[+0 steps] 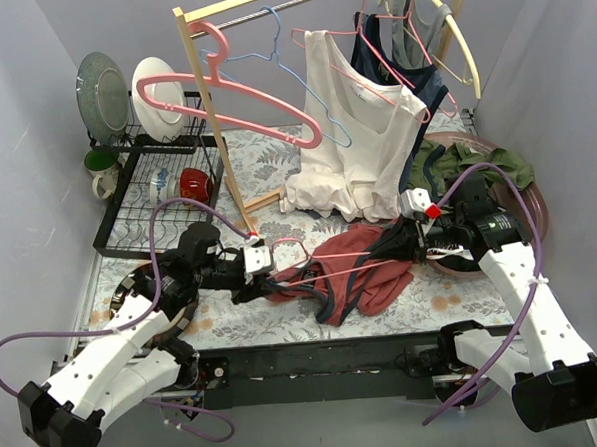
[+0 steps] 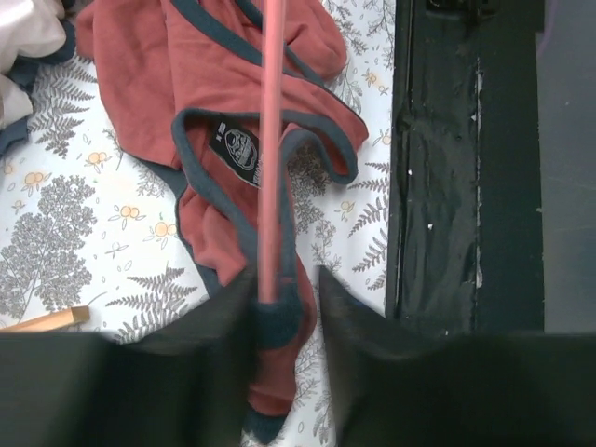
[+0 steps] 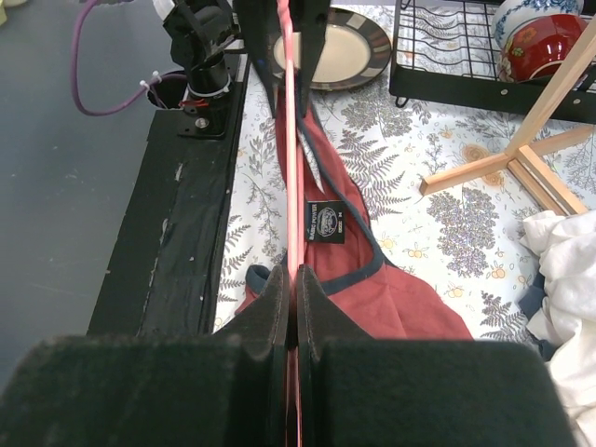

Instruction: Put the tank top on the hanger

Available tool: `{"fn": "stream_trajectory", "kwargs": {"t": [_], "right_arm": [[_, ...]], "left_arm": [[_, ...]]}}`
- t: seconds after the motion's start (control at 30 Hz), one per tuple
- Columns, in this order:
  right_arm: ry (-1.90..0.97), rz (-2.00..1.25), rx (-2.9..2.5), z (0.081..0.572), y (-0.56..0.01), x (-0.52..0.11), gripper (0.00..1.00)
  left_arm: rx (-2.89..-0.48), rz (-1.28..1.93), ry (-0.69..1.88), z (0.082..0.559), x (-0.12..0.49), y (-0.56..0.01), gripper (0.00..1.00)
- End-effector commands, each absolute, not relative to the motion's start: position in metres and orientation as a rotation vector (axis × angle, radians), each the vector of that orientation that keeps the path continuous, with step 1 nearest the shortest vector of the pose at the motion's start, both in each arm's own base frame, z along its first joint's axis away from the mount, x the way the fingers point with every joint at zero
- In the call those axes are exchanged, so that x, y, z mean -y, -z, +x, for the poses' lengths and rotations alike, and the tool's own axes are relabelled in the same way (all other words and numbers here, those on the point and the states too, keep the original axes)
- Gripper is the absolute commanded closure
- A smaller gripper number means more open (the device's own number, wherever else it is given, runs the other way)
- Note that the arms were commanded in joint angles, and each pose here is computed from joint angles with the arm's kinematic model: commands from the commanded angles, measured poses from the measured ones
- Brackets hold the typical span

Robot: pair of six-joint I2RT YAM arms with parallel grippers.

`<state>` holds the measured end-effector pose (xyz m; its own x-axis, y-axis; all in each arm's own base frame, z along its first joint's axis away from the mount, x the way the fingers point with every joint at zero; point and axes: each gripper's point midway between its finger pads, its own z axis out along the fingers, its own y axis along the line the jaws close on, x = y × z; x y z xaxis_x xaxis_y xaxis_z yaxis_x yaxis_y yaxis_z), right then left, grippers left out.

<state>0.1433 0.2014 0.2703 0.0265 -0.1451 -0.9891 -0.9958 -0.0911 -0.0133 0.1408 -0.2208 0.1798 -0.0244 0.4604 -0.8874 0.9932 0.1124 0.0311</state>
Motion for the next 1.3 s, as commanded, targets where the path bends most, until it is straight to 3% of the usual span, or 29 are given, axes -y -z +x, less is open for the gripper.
{"fn": "stream_trajectory", "kwargs": {"t": [0.0,0.03,0.07,0.2,0.3,0.33,0.5,0.53,0.67,0.9,1.1,1.27], "right_arm": [[-1.244,-1.387,-1.175,0.137,-0.284,-0.205,0.99],[-1.242,-1.387,-1.176,0.137,-0.284,-0.205,0.99],[-1.238,-1.387,-1.18,0.138,-0.283,-0.205,0.99],[-1.176,-1.37,-1.252,0.151,-0.28,-0.203,0.99],[-0.995,-1.321,-1.386,0.18,-0.284,-0.196,0.6],[-0.935,-1.306,-1.417,0.188,-0.287,-0.192,0.42],[-0.585,-1.197,-1.496,0.215,-0.318,-0.163,0.04],[-0.542,-1.179,-1.498,0.216,-0.323,-0.159,0.01],[-0.498,-1.201,-1.493,0.199,-0.33,-0.151,0.02],[-1.073,-1.518,-1.375,0.109,-0.24,-0.187,0.12],[-1.018,-1.908,-1.107,0.079,-0.177,-0.221,0.11],[-0.999,-2.114,-0.994,0.068,-0.156,-0.247,0.24]], "left_arm": [[-1.542,1.443,0.912,0.142,0.232,-0.188,0.84],[-1.553,1.432,0.921,0.143,0.233,-0.189,0.96],[-1.564,1.426,0.917,0.144,0.233,-0.189,1.0],[-1.641,1.328,0.913,0.149,0.231,-0.199,1.0],[-1.728,1.19,0.916,0.153,0.228,-0.212,1.0],[-1.75,1.164,0.921,0.154,0.227,-0.214,1.0],[-1.808,1.07,1.033,0.143,0.232,-0.224,1.0],[-1.817,1.055,1.044,0.143,0.232,-0.224,1.0],[-1.852,1.024,1.092,0.137,0.233,-0.223,1.0],[-1.832,0.895,1.146,0.139,0.236,-0.239,1.0],[-1.87,0.832,1.172,0.142,0.239,-0.236,1.0],[-1.882,0.796,1.185,0.141,0.238,-0.236,1.0]]}}
